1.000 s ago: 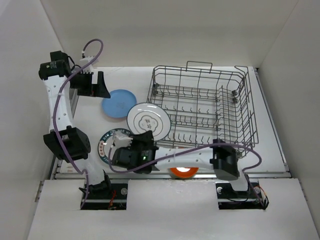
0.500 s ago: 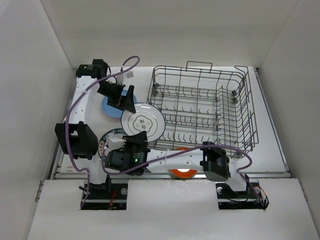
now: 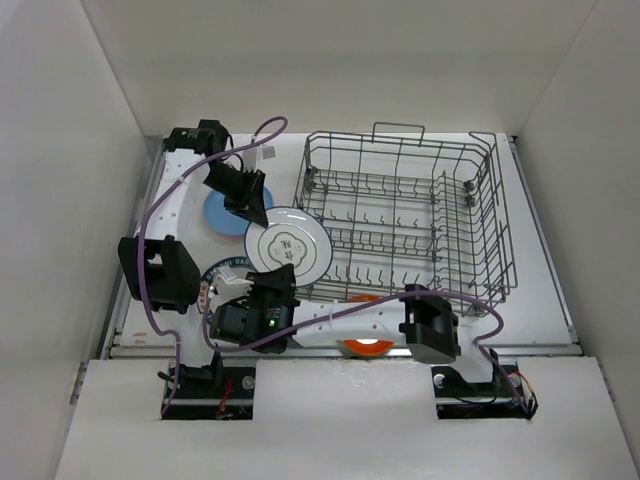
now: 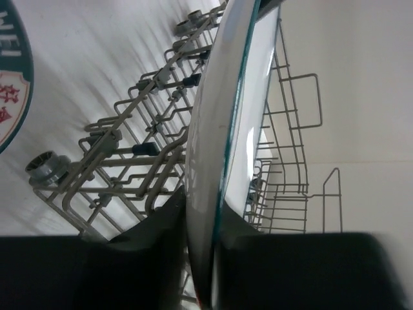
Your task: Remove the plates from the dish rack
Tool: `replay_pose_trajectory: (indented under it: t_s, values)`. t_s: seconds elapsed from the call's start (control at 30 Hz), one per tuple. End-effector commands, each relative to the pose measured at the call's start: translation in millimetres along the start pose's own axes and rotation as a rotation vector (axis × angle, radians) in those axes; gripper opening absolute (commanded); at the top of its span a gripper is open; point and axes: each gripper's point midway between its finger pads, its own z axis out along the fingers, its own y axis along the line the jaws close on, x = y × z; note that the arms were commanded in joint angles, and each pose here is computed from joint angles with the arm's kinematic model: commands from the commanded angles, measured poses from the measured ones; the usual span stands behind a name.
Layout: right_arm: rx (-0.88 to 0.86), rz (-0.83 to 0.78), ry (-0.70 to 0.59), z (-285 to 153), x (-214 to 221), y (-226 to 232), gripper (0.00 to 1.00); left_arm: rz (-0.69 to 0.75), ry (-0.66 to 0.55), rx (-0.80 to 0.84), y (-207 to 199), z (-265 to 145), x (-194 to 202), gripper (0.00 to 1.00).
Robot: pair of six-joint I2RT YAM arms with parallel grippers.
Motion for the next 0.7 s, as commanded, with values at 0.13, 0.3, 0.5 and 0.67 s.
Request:
replay_pose_trajectory:
  t_s: [0.13, 0.3, 0.5, 0.67]
  values:
    - [0.137, 0.156, -0.003, -10.7, -1.4, -56.9, 0.99, -0.021, -0.007, 0.025, -28.4, -49.5, 14.0, 0.0]
    - [0.024, 0.491, -0.06, -30.5, -15.3, -108.9, 1.0, -0.062, -0.112, -0.131, -9.1, -80.9, -1.2, 0.0]
    - [-0.275, 0.909, -0.211, -58.2, -18.9, -171.1, 1.0, -0.112, -0.238, -0.305, 13.5, -121.2, 1.5, 0.0]
    - [-0.324, 1.062, -0.255, -61.8, -1.4, -201.7, 1.0, -0.109, -0.197, -0.394, 32.5, -134.4, 27.2, 0.0]
